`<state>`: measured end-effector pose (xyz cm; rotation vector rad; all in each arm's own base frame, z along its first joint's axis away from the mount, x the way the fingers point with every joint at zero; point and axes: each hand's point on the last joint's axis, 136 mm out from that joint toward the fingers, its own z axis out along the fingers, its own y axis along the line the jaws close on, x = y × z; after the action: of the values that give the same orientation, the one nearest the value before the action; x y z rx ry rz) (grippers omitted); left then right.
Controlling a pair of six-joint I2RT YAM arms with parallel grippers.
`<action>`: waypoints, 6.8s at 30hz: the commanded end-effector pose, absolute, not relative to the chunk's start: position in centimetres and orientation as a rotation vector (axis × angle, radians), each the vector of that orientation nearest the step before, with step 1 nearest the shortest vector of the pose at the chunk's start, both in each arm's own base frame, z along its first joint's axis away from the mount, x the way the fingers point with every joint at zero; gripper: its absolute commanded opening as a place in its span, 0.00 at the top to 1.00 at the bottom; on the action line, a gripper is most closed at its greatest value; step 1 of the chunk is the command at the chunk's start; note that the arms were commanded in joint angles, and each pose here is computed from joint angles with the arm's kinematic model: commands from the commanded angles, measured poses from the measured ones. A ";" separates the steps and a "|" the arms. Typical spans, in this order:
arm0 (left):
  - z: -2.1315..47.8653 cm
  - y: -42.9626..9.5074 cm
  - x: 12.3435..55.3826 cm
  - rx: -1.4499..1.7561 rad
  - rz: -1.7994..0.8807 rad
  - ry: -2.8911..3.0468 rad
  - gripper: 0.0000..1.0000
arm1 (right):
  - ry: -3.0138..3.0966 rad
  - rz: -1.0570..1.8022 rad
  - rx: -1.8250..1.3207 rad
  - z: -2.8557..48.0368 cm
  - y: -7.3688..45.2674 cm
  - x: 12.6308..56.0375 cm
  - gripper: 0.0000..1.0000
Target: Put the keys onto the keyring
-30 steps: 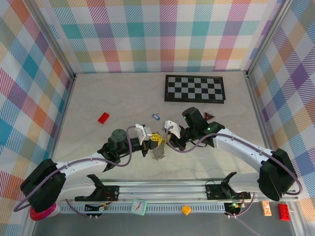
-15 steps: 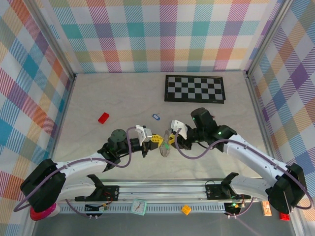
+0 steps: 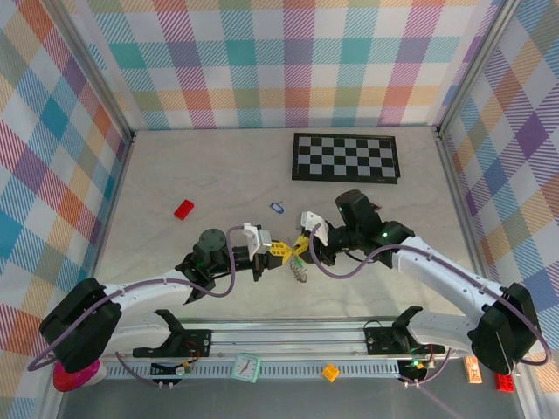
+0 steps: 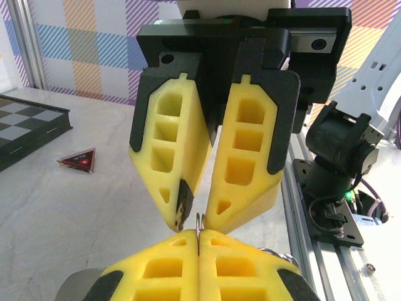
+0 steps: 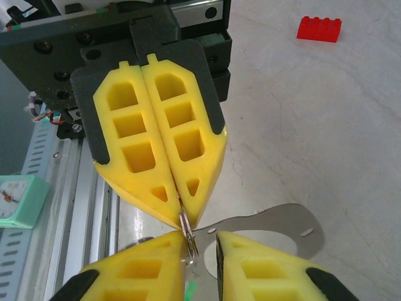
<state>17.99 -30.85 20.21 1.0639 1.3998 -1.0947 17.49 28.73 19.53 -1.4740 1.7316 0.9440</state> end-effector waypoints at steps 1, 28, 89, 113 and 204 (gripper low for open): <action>23.1 -31.4 17.6 1.069 -1.124 1.276 1.00 | 1.689 1.019 -1.480 19.9 29.4 17.1 0.82; 20.1 -30.2 19.0 1.217 -0.879 1.519 0.71 | 1.745 0.739 -1.746 20.4 28.8 17.2 1.00; 21.8 -30.4 18.8 1.015 -1.040 1.403 1.00 | 1.774 0.903 -1.488 18.9 29.1 18.0 0.80; 22.2 -30.6 18.7 1.055 -0.996 1.349 1.00 | 1.835 0.778 -1.595 17.5 28.4 17.5 0.78; 20.9 -30.8 18.3 1.160 -0.973 1.422 1.00 | 1.651 1.006 -1.503 22.9 29.0 17.5 0.74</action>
<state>18.65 -30.52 19.14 1.2001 1.5061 -0.9313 17.61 28.74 20.38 -1.6175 1.7424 0.8597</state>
